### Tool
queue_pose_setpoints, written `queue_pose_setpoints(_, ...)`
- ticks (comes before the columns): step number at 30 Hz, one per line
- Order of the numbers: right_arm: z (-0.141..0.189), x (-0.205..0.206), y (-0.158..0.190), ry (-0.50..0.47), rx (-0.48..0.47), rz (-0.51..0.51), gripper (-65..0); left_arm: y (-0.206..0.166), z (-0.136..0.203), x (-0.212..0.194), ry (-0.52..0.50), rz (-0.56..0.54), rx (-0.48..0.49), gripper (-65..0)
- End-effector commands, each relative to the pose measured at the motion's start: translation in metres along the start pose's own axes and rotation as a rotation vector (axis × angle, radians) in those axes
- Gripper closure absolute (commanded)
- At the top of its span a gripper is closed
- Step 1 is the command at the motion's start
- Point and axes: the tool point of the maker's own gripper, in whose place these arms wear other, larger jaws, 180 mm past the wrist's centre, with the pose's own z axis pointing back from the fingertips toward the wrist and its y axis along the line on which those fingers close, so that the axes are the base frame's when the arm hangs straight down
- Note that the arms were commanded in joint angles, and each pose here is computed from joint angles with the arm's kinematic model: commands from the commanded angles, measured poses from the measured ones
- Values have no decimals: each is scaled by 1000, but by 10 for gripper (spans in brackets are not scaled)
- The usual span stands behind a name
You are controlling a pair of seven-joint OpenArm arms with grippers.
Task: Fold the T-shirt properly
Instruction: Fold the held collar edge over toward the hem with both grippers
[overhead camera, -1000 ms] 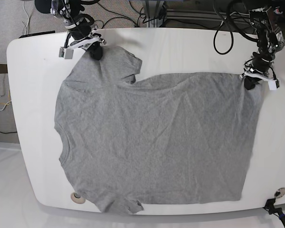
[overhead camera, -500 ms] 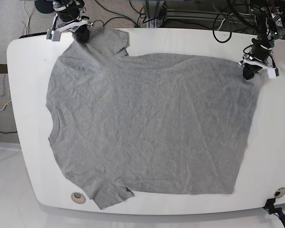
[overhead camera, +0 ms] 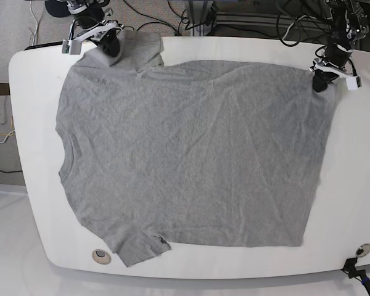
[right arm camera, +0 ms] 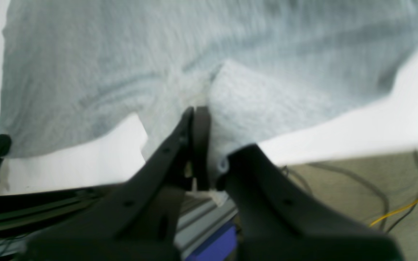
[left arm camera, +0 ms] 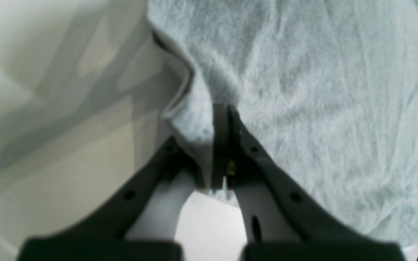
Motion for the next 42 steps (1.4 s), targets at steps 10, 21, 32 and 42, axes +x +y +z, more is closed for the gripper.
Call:
queue_pose_setpoints(10,-21,58,21,-149,79,60,0,-50,-27,70,-117,-50,-94,0)
queue_pose_setpoints(21,-46,111,45,-256,161,126,0,-103,-50,126,-227,-81,-210,0)
queue_pose_setpoints(32,-80,148,33,-286,160,134,0,-120,-76,150,-244,-49,-248,0)
queue_pose_setpoints(42,-117,180,31,-287,172,137,0,-118,-109,169,-228,34,-243,0)
